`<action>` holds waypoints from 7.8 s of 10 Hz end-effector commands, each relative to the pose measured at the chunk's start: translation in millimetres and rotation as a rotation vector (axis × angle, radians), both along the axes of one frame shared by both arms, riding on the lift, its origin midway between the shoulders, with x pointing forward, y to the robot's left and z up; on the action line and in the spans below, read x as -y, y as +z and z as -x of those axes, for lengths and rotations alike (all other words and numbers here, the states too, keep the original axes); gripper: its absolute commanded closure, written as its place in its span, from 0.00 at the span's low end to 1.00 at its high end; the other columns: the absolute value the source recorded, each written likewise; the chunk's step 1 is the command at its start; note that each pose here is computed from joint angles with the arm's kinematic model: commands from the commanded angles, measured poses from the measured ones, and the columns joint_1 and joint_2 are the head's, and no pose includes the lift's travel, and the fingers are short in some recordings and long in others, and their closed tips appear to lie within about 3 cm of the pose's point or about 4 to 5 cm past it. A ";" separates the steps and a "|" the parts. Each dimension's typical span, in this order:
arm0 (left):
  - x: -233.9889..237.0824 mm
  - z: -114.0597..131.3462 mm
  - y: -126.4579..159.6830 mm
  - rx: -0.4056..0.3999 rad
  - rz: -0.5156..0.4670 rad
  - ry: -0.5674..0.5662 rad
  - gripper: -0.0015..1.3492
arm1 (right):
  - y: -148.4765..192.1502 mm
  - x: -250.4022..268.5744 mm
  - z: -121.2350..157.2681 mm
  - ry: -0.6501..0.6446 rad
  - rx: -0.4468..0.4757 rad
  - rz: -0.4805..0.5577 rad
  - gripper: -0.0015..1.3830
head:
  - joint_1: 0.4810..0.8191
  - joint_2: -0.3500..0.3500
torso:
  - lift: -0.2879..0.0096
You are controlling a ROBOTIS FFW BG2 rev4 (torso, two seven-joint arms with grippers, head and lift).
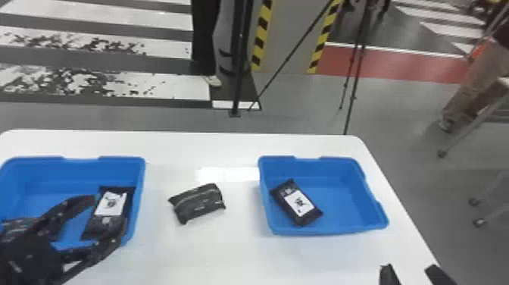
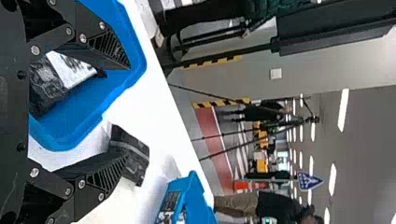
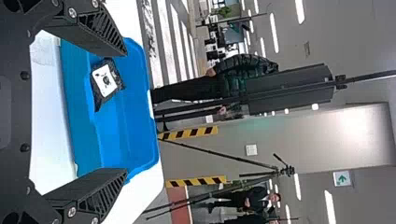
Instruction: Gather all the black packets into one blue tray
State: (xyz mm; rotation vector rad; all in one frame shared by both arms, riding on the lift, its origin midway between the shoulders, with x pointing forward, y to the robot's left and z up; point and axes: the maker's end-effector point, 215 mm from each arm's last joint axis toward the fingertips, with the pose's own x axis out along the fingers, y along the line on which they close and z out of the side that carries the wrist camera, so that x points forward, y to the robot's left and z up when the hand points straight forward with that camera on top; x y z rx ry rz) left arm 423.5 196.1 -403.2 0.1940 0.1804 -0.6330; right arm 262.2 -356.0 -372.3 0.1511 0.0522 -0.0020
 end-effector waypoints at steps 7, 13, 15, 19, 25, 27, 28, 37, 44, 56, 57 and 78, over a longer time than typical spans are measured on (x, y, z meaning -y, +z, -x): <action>108.7 -91.7 -30.5 -0.064 -0.111 -0.217 0.30 | -2.1 -0.4 -3.6 -0.002 0.005 -0.010 0.10 | 0.63 0.00 | 0.60; 159.7 -111.8 -97.7 -0.295 -0.240 -0.346 0.29 | -8.5 -6.9 -5.5 0.004 -0.003 -0.029 0.10 | 0.63 0.00 | 0.60; 156.7 -102.9 -119.5 -0.390 -0.265 -0.346 0.31 | -8.3 -7.2 -7.0 0.003 0.001 -0.035 0.10 | 0.63 0.00 | 0.60; 158.3 -97.1 -129.6 -0.414 -0.256 -0.346 0.90 | -12.5 -6.7 -6.0 0.003 -0.006 -0.043 0.10 | 0.63 0.00 | 0.60; 145.1 -119.1 -4.3 -0.078 -0.133 -0.336 0.90 | -11.1 -7.3 -5.0 0.005 -0.004 -0.045 0.11 | 0.63 0.00 | 0.60; 69.6 -99.6 35.5 -0.015 -0.133 -0.186 0.90 | -10.5 -7.3 -4.6 0.005 -0.004 -0.047 0.11 | 0.63 0.00 | 0.60; 26.3 -88.2 40.3 -0.016 -0.153 -0.108 0.90 | -11.6 -9.3 -4.8 0.008 -0.006 -0.051 0.11 | 0.63 0.00 | 0.60; -158.4 -32.9 24.5 -0.031 -0.384 0.160 0.04 | -10.1 -25.4 -14.6 0.059 -0.015 -0.029 0.10 | 0.63 0.51 | 0.60; -129.2 76.1 38.3 0.093 0.032 0.190 0.18 | 23.5 -74.0 -65.0 0.234 -0.062 0.138 0.10 | 0.63 0.61 | 0.60; -91.7 134.3 38.2 0.067 0.309 0.224 0.18 | -71.4 -104.6 -172.3 0.477 -0.393 0.050 0.10 | 0.63 0.52 | 0.60; -87.7 132.5 37.5 0.063 0.310 0.214 0.18 | -79.3 -126.3 -188.6 0.559 -0.401 0.038 0.10 | 0.63 0.56 | 0.60; -71.0 127.2 22.5 0.012 0.308 0.178 0.18 | -151.5 -72.5 -233.6 0.575 -0.643 0.195 0.23 | 0.63 0.46 | 0.60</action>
